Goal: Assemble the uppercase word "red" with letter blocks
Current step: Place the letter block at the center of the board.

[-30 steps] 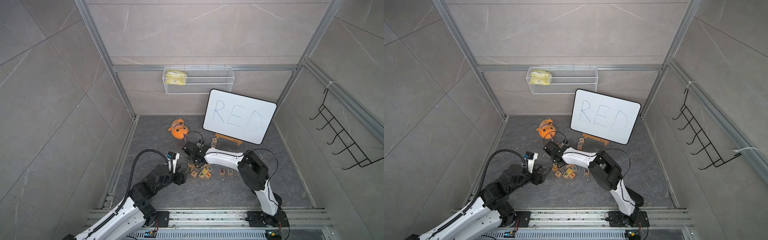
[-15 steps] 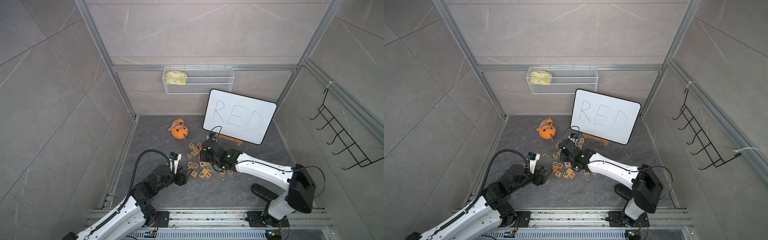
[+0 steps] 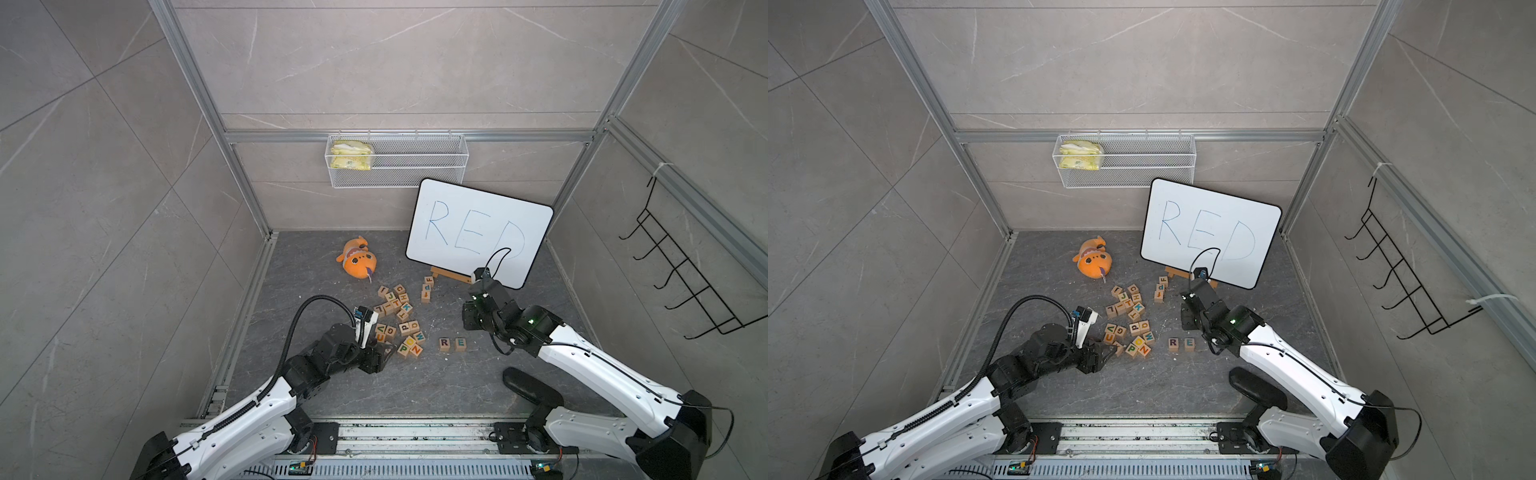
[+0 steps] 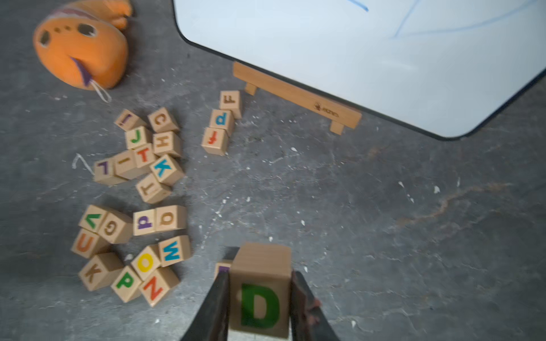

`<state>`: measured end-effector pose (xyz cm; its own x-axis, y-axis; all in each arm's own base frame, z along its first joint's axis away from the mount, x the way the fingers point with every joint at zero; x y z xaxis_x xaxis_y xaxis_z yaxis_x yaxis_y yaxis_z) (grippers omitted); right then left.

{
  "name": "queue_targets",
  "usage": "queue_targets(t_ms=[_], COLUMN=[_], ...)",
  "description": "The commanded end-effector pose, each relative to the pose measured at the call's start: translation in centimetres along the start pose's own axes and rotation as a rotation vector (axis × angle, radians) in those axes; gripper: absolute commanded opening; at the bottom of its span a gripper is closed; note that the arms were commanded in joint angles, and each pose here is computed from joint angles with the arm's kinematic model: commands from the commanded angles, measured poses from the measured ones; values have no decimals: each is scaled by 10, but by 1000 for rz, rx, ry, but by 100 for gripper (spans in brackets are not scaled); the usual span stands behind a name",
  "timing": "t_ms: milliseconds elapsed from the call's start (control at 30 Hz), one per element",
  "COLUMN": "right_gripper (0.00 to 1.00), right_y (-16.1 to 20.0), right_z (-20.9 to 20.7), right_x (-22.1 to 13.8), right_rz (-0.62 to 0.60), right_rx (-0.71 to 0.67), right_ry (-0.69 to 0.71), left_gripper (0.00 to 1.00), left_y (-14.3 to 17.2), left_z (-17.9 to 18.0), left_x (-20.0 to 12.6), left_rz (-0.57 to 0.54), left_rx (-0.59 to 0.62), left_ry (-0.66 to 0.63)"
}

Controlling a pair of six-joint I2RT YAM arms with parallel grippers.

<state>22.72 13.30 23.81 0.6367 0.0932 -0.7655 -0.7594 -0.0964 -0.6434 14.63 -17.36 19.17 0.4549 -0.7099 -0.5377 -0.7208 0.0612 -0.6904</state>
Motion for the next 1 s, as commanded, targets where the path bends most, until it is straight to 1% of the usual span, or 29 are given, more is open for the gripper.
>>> queue_targets(t_ms=[0,100,167,300,400,567,767,967], right_gripper=[19,19,20,21,21,22,23,23], right_y=[37,53,62,69,73,75,72,75], right_z=[-21,-39,-46,-46,-46,-49,-43,-41], right_x=[19,36,47,59,68,78,88,98], right_rz=[188,239,279,315,352,360,361,387], right_rx=[1,78,107,154,149,126,134,138], right_ry=[-4,13,28,1,24,70,25,18], left_gripper=[70,70,70,70,70,70,70,70], left_y=[-18,-18,-18,-18,-18,-18,-18,-18], left_z=[-15,-16,-16,-17,-17,-17,-17,-17], left_x=[-6,-8,-10,-12,-11,-10,-11,-12], left_rz=[-60,-66,-74,-82,-78,-73,-75,-80], left_rx=[27,29,30,30,28,30,30,30], left_ry=[66,76,76,82,83,86,85,84])
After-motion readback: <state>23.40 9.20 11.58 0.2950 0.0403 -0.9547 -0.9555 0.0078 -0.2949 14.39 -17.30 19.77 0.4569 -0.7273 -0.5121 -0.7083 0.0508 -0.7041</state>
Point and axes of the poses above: each gripper's point midway between its finger pads, its own x axis out along the fingers, its own z axis along the line the jaws close on, y = z × x, the point moved 8 cm from there along -x, back along the fingers, and after that the axes turned 4 degrees about -x, right-handed, at the moved point
